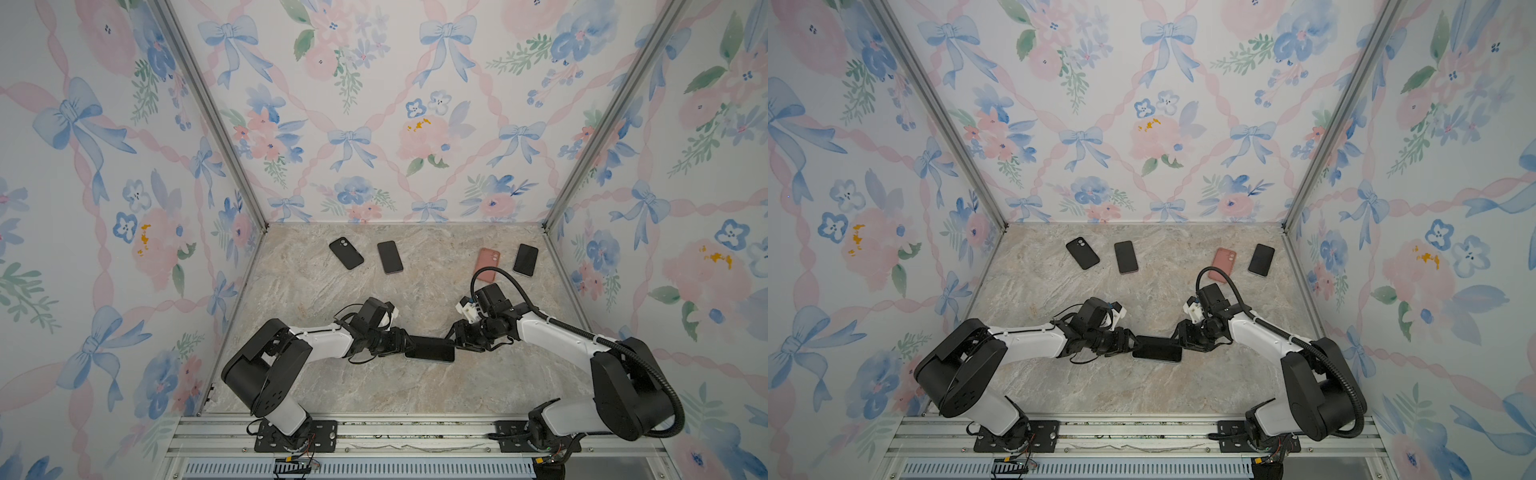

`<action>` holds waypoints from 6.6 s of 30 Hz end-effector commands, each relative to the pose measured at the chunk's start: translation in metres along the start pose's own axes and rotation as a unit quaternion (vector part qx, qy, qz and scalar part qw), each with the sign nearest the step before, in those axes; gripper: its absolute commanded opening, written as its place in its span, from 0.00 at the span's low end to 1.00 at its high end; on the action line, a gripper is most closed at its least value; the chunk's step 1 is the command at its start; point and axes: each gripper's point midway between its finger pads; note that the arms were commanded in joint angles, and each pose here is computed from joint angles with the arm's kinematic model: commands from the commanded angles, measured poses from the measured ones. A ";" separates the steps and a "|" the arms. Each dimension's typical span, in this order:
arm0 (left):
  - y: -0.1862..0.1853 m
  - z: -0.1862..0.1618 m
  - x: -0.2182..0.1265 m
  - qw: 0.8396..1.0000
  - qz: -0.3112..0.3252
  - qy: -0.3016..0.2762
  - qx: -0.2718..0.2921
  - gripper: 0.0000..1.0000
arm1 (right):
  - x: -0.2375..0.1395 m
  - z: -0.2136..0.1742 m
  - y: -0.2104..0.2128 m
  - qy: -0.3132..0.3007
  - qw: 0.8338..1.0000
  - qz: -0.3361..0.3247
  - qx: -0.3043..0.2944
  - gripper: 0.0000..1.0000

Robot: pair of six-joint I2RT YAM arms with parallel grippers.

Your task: Put the phone into the phone case

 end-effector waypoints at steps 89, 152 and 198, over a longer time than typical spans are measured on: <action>0.003 -0.028 -0.017 0.999 0.021 0.033 -0.007 0.65 | -0.005 0.011 0.004 -0.110 0.987 -0.012 -0.118 0.38; 0.026 0.055 0.054 0.998 0.052 0.037 0.031 0.45 | 0.008 0.023 -0.008 -0.097 0.987 -0.051 -0.114 0.60; -0.035 0.025 0.043 0.995 -0.062 0.048 -0.053 0.42 | 0.007 0.016 -0.003 -0.121 0.991 -0.058 -0.009 0.21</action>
Point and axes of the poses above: each gripper's point midway between its finger pads, its own x axis out along the fingers, its own y axis along the line the jaws close on, z = x × y, and after that the axes turned 13 degrees about x, right-handed
